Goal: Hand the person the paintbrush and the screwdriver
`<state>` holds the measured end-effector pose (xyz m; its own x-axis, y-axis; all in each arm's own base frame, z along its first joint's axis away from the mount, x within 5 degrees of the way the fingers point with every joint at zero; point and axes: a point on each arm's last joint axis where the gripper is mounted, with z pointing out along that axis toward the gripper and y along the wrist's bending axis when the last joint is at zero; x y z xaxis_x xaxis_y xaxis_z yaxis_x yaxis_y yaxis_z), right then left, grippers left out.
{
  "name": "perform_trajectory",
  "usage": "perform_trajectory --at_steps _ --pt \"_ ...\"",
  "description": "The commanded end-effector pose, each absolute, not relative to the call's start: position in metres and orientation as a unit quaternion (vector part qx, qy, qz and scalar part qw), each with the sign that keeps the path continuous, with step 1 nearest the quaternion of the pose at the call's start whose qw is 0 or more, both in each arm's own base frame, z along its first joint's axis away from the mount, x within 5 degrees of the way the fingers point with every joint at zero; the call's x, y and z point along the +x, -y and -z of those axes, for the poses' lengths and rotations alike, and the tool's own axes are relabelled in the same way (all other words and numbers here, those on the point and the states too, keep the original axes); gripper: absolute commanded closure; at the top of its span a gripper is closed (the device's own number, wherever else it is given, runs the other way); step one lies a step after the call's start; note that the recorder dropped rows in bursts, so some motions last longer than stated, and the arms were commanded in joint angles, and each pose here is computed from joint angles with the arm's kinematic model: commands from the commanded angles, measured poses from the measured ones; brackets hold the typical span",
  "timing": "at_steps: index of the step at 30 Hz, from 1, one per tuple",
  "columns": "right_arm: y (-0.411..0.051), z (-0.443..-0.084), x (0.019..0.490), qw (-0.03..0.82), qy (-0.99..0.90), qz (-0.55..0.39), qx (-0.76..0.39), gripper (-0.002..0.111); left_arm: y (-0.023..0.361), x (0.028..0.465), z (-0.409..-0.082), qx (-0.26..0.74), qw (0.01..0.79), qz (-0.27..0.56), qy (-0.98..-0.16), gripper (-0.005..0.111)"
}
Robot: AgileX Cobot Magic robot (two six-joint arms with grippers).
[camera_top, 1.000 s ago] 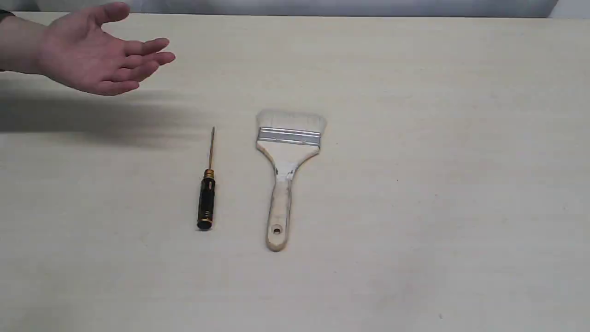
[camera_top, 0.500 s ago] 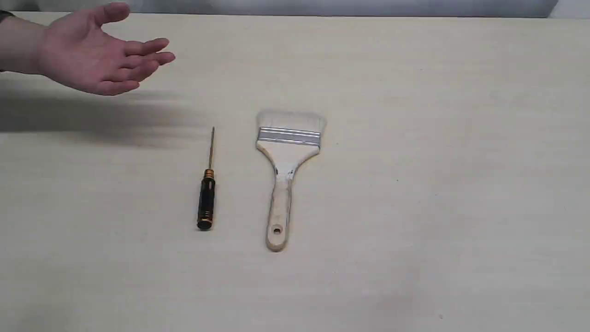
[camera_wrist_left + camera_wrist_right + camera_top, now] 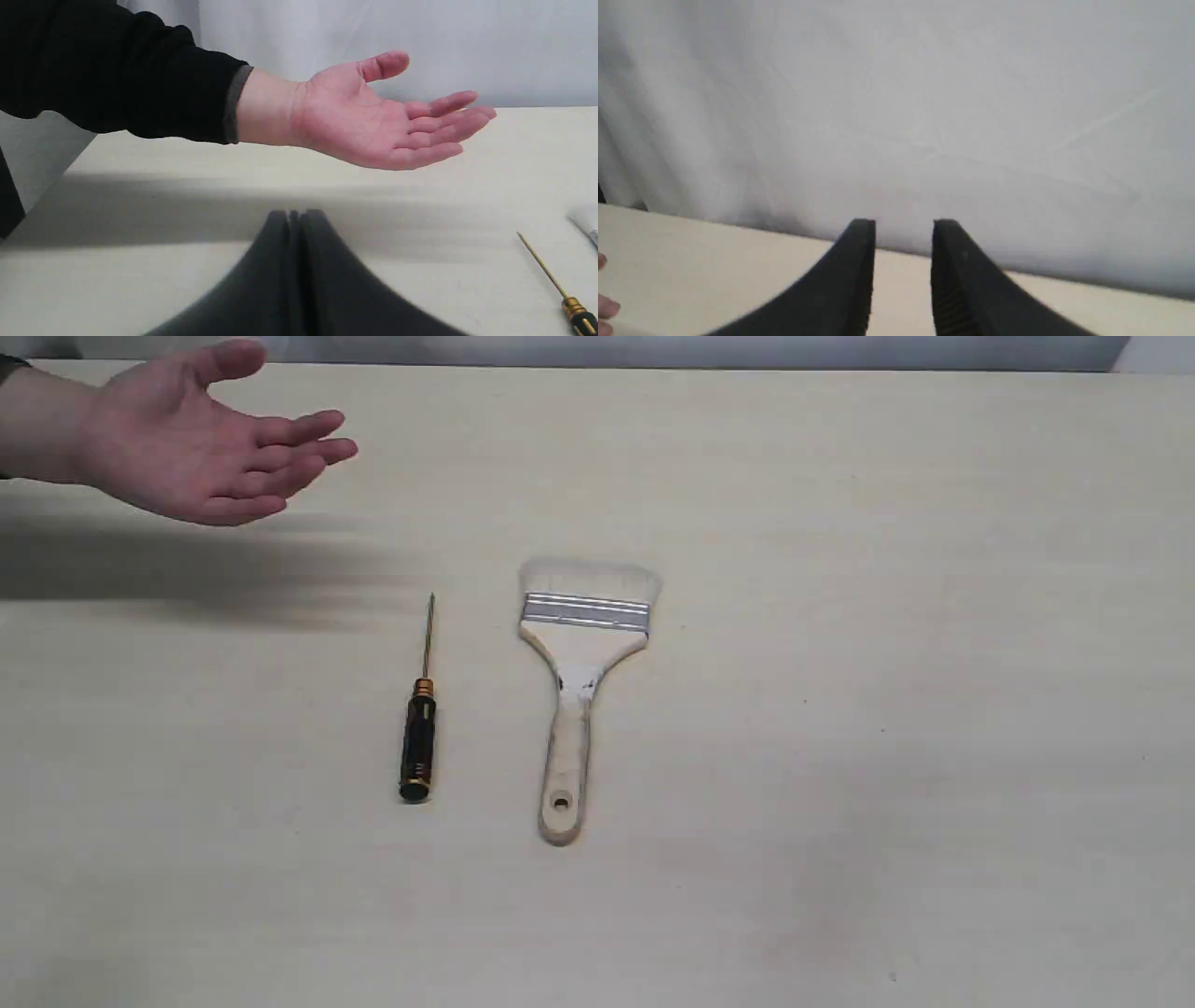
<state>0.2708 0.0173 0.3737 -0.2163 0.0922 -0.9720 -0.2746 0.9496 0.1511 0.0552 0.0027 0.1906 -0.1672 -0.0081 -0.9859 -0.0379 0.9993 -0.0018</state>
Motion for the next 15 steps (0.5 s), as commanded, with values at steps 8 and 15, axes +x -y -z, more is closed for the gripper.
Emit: perform_trajectory --at_steps 8,15 --pt "-0.119 -0.313 0.268 0.563 -0.766 -0.094 -0.297 0.084 -0.002 0.055 -0.191 -0.013 0.648 -0.008 -0.762 0.107" --pt "-0.148 -0.337 0.254 0.614 -0.775 -0.011 -0.150 0.084 -0.002 0.055 -0.191 -0.013 0.648 -0.008 -0.762 0.107"
